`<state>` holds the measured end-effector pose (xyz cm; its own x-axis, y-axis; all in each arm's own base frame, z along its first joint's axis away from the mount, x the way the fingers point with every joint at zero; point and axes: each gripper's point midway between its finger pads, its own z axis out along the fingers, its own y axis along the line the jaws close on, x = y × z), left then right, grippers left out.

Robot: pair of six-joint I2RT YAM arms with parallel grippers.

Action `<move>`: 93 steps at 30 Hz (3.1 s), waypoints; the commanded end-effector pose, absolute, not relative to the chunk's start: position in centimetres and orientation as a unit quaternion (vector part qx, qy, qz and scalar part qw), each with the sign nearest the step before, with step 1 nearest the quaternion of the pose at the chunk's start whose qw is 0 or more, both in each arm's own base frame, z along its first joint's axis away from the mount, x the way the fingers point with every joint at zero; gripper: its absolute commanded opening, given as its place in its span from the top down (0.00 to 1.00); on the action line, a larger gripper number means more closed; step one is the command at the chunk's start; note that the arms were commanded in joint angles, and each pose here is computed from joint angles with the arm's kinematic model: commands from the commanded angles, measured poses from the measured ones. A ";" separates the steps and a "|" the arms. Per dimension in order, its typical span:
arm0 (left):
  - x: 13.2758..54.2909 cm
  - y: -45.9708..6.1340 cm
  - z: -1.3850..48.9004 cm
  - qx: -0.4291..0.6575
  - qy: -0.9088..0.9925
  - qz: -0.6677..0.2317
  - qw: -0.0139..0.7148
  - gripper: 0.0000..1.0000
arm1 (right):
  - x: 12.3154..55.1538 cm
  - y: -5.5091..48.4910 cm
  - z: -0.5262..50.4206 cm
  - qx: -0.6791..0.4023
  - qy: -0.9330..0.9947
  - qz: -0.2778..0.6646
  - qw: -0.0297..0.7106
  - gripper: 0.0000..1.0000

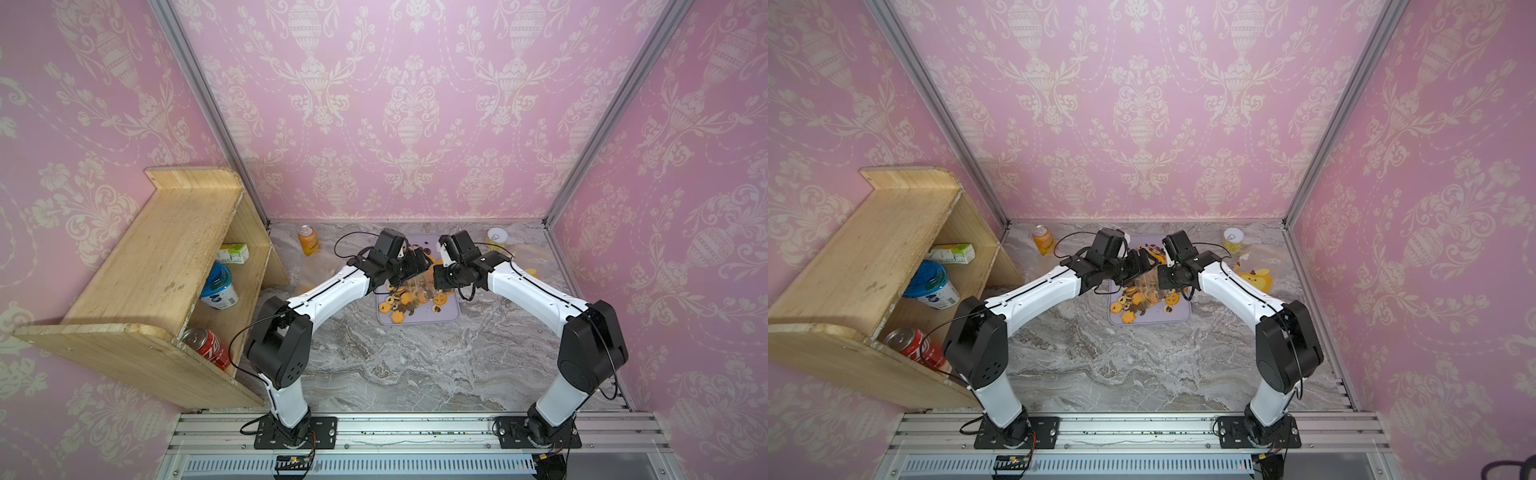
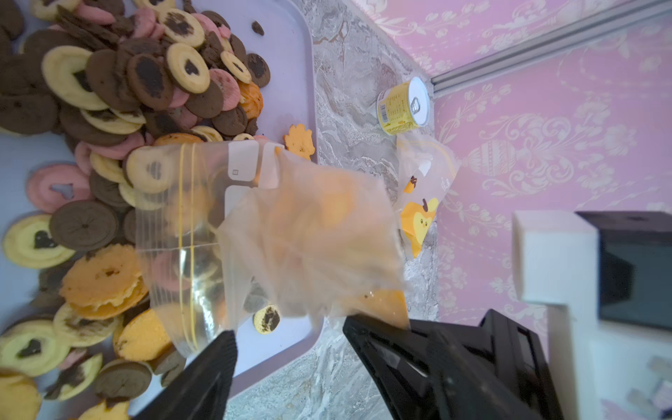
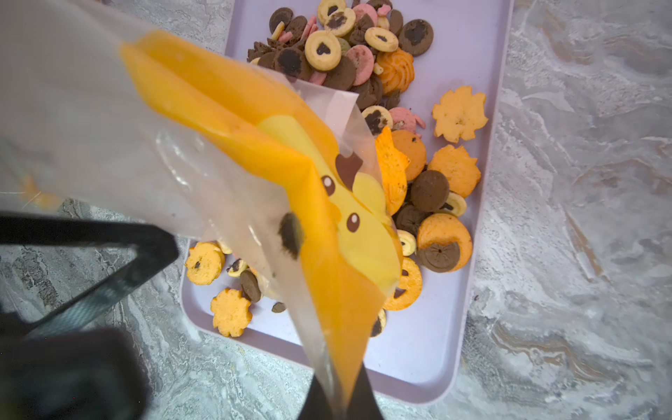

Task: Pour cookies out of the ziploc bag
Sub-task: 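Pour the cookies out of the ziploc bag onto the tray.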

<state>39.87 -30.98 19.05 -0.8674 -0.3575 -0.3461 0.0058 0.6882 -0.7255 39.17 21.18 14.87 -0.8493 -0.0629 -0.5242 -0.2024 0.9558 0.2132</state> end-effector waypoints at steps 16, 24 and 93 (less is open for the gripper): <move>36.5 -20.8 16.7 -0.150 0.903 -0.317 0.249 0.01 | 42.1 21.4 20.0 -0.049 0.939 0.152 0.304 1.00; 36.3 -20.8 15.9 -0.154 0.904 -0.315 0.243 0.01 | 42.5 21.6 20.3 -0.051 0.941 0.159 0.295 1.00; 37.4 -21.4 13.6 -0.169 0.907 -0.314 0.222 0.01 | 38.6 23.9 17.1 -0.077 0.946 0.195 0.249 1.00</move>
<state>36.97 -21.43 13.16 -0.8496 -0.4358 -0.2971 -0.1617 0.7514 -0.6398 39.25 22.72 21.11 -0.8227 0.0112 -0.5684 -0.2293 0.9083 0.3498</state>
